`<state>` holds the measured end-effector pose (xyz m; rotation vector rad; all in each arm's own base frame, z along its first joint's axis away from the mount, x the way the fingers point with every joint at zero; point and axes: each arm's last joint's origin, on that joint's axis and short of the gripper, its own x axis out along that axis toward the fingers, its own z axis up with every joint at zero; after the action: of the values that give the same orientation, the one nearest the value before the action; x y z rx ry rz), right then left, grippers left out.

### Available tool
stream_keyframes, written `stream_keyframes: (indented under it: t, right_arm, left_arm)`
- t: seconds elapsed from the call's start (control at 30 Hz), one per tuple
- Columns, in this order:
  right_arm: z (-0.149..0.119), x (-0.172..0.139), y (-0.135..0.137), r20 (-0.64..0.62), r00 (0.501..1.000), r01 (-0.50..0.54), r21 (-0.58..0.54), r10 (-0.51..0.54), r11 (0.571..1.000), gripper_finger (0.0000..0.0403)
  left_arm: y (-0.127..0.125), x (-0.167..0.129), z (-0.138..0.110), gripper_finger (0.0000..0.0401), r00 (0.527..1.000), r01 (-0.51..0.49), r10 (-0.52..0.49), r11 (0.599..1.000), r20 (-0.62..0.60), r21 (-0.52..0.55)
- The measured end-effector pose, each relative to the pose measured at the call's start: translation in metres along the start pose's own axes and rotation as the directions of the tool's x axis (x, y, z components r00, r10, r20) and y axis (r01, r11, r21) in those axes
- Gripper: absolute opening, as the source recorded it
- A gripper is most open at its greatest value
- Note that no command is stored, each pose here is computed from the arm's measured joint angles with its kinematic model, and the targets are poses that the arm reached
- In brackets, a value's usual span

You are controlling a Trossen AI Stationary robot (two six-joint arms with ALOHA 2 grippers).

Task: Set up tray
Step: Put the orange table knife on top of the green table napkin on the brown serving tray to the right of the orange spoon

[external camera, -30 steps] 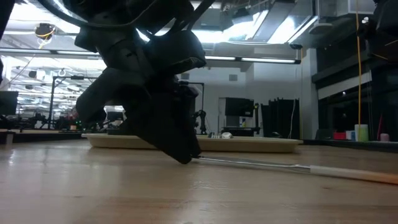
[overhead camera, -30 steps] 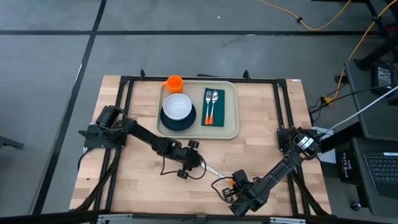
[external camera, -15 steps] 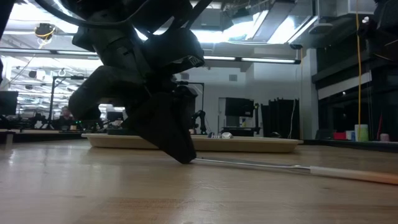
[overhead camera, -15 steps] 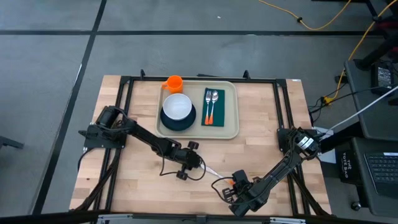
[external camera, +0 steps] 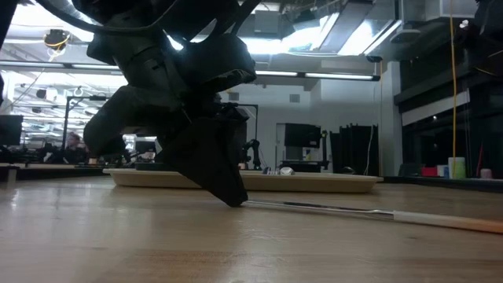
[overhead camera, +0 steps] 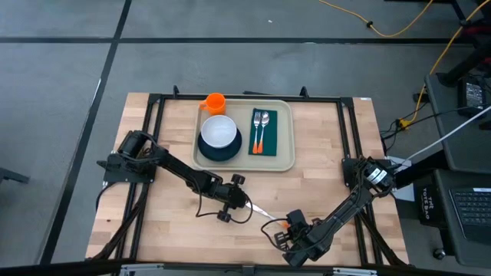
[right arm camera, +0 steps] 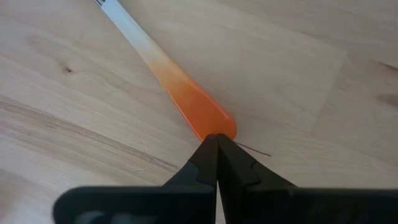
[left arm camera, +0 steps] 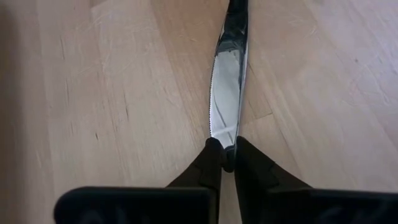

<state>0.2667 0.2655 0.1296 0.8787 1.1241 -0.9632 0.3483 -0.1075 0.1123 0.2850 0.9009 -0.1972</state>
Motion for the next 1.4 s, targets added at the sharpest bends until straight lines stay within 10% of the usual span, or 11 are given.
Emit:
stream_keyframes:
  t: [0.9, 1.4]
  right_arm:
    - [0.005, -0.011, -0.001, 0.08, 0.995, -0.055, -0.05, 0.059, 0.997, 0.0038]
    - [0.008, -0.049, -0.002, 0.395, 0.908, -0.082, -0.159, 0.14, 0.984, 0.0039]
  left_arm:
    - [0.001, -0.001, 0.0, 0.0012, 1.0, 0.002, -0.002, 1.0, -0.004, 0.016]
    - [0.002, -0.005, 0.002, 0.0012, 1.0, -0.004, 0.004, 1.0, 0.004, 0.023]
